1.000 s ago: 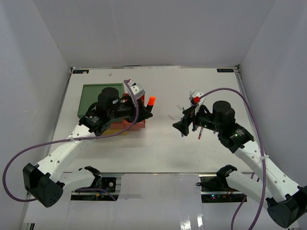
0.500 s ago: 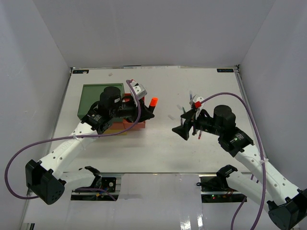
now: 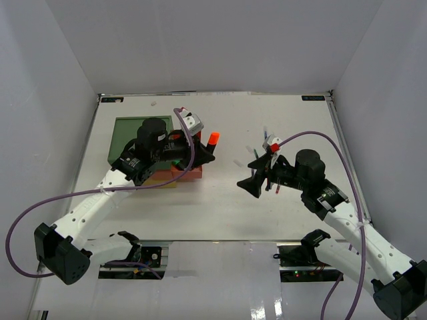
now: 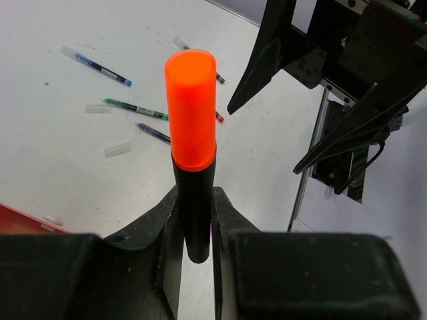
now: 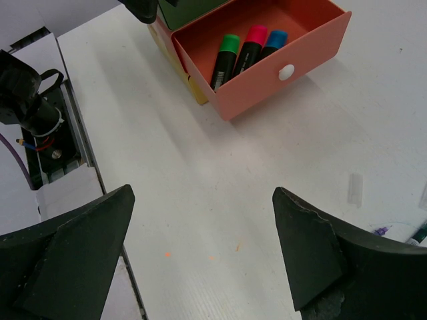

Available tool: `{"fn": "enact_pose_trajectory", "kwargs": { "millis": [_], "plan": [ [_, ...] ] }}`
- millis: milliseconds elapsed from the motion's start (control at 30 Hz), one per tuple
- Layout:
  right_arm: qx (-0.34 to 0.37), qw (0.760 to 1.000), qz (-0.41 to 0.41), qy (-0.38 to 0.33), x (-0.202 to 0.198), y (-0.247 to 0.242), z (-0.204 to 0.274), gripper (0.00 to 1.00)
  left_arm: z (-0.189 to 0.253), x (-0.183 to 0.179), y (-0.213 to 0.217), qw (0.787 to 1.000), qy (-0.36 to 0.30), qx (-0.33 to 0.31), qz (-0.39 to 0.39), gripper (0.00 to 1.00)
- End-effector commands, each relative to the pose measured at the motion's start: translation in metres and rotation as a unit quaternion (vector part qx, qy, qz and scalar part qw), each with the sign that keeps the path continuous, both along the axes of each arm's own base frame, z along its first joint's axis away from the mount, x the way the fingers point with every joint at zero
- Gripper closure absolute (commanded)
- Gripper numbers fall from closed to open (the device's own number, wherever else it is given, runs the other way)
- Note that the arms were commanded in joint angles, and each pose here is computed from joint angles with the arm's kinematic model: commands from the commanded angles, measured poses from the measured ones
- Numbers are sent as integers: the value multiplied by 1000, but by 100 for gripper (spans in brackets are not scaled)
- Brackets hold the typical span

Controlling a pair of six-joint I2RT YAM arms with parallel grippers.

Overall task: Sort the stationery into containers
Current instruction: Place the pen in the drawer.

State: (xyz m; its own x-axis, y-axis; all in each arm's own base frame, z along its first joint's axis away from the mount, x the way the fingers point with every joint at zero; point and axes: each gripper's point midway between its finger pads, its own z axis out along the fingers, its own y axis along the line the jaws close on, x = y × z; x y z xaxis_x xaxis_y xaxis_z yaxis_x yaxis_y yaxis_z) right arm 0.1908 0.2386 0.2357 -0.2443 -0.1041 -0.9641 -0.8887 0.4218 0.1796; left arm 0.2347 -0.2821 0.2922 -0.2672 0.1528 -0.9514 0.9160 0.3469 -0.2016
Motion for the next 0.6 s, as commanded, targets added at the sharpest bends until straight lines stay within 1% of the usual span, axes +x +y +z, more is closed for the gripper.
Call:
{"fn": "enact_pose_trajectory", "kwargs": {
  "millis": [0,33,133,167,200,233,267,333,367,400,567],
  "plan": [
    [24,999,5,-23,1,3,14,9,19,12,7,999,-22,-3,37,100],
    [25,999,3,-25,2,2,15,9,15,26,12,997,-21,10,74,100],
    [23,999,3,-24,1,2,12,10,-2,49,21,990,6,40,136,100],
    [23,999,2,-25,2,2,12,9,-11,61,30,983,17,58,175,100],
    [21,1000,3,-21,2,2,9,10,-11,68,33,978,29,59,196,100],
    [20,1000,1,-20,2,2,8,9,-14,75,37,975,36,66,211,100],
    [18,1000,-5,-19,4,1,7,10,-30,82,41,967,59,89,230,100],
    [14,1000,-12,-16,6,0,4,9,-32,91,43,961,74,97,247,100],
    [13,1000,-14,-17,7,-1,3,10,-47,95,45,955,93,116,258,100],
    [12,1000,-15,-15,7,-1,2,9,-51,102,51,946,97,127,282,100],
    [8,1000,-22,-15,9,-2,0,9,-74,116,69,916,144,163,338,96]
  ]
}}
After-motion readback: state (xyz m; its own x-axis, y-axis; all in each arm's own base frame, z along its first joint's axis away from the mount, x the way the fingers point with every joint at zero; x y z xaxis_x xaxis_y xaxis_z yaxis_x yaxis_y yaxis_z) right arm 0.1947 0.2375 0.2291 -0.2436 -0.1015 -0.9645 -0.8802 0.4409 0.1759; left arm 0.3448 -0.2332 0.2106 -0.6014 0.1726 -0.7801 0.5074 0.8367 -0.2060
